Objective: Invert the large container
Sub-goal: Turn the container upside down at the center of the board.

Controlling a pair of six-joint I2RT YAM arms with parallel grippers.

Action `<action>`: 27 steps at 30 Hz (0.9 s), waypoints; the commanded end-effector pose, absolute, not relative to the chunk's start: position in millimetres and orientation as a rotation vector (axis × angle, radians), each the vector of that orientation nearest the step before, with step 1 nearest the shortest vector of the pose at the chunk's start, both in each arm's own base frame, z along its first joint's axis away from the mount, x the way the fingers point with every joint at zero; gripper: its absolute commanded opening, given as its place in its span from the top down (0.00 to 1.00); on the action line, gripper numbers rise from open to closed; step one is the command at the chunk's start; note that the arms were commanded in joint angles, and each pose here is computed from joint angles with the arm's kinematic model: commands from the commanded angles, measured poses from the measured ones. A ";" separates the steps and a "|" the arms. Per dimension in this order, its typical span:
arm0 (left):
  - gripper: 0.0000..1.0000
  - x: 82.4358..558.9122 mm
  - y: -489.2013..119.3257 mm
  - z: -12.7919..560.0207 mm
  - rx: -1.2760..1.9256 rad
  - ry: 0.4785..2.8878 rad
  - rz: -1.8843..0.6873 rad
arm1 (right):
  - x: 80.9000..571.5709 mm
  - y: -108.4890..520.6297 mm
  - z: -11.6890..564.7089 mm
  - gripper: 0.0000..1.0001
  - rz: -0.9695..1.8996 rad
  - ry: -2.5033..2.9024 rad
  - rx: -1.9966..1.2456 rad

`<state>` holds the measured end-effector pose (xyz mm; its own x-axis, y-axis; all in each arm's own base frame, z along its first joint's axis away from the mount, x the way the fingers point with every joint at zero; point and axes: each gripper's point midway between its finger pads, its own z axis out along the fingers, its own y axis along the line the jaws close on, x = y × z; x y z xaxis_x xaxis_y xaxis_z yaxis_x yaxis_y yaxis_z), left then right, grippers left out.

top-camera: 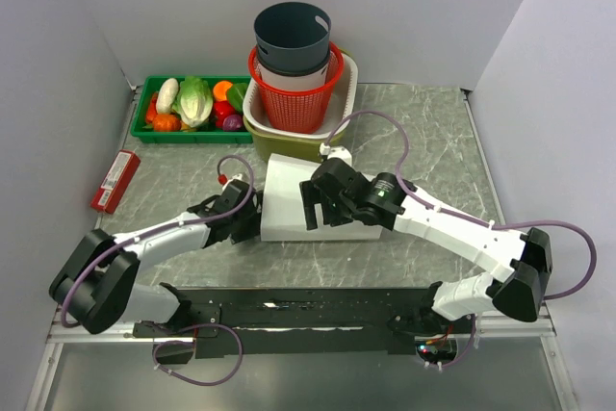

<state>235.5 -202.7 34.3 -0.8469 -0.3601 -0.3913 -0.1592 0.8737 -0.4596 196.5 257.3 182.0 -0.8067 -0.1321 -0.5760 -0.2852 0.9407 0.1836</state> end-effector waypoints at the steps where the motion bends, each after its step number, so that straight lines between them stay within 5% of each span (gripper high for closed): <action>1: 0.09 215.6 -169.0 23.1 -0.400 2.610 -0.398 | 212.9 258.5 182.5 0.00 0.323 2.479 -0.291; 3: 0.02 214.4 -163.6 31.4 -0.411 2.589 -0.386 | 215.5 257.8 181.5 0.00 0.318 2.479 -0.291; 16: 0.04 218.2 -132.1 98.0 -0.459 2.440 -0.309 | 214.1 255.4 185.2 0.00 0.368 2.462 -0.318; 27: 0.04 227.1 -132.1 255.3 -0.387 2.032 -0.599 | 210.2 252.8 206.2 0.00 0.455 2.407 -0.311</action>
